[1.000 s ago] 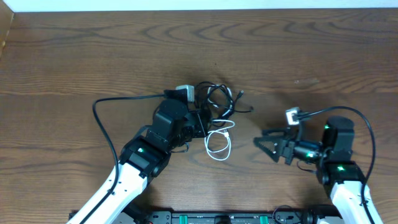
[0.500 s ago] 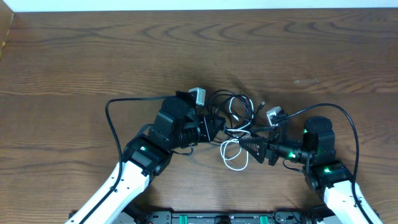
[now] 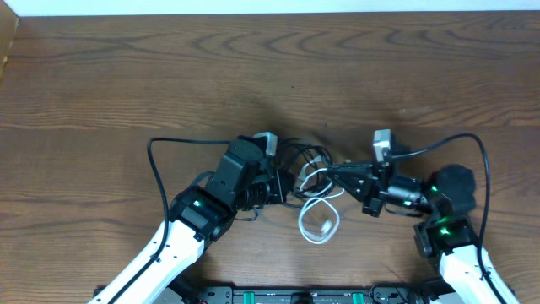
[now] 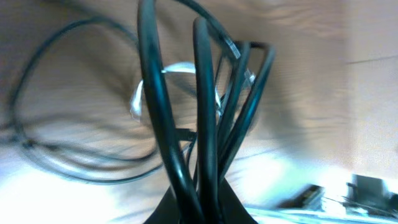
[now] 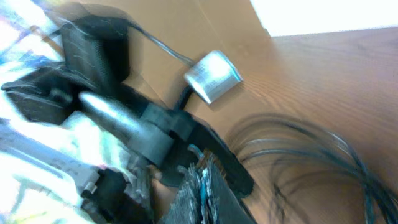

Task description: Untangle cables

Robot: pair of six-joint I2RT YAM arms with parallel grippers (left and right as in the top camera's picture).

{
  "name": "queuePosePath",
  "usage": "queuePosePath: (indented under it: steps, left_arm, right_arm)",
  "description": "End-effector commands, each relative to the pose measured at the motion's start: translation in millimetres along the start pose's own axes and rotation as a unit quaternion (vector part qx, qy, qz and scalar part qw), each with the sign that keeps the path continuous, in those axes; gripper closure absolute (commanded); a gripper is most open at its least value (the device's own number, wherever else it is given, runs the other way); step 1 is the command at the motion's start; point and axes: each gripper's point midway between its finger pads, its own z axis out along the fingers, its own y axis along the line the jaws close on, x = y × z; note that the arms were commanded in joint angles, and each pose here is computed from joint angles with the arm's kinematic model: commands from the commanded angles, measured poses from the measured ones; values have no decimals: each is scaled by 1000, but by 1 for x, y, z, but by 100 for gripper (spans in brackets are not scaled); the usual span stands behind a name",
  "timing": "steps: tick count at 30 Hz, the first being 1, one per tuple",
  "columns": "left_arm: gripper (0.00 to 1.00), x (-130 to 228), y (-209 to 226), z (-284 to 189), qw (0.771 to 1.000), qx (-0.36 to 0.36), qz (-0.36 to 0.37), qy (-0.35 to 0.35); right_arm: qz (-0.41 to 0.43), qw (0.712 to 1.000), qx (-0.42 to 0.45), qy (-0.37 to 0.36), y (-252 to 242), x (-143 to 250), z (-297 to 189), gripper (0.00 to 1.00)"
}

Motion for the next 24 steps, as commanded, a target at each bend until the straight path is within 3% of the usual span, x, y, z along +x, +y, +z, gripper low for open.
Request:
queuePosePath:
  steps: [1, 6, 12, 15, 18, 20, 24]
  left_arm:
    - [92, -7, 27, -3, 997, -75, 8, -28]
    - [93, 4, 39, 0, 995, -99, 26, 0]
    - [92, 11, 48, 5, 992, -115, 38, 21]
    - [92, 11, 49, 6, 993, -114, 36, 24]
    - [92, 6, 42, 8, 994, -100, 39, 13]
    - [92, 3, 40, 8, 994, -96, 41, 8]
    - [92, 1, 38, 9, 995, -92, 42, 4]
  right_arm:
    - [47, 998, -35, -18, 18, -24, -11, 99]
    - [-10, 993, -6, -120, 21, -76, -41, 99]
    - [-3, 967, 112, -228, -27, -113, -90, 99]
    - [12, 976, 124, -181, -40, -93, -86, 96]
    - [75, 987, 107, -93, -51, -47, -67, 52]
    - [132, 982, 117, -62, -61, -21, -59, 47]
    - [197, 969, 147, -10, -71, 22, -39, 50]
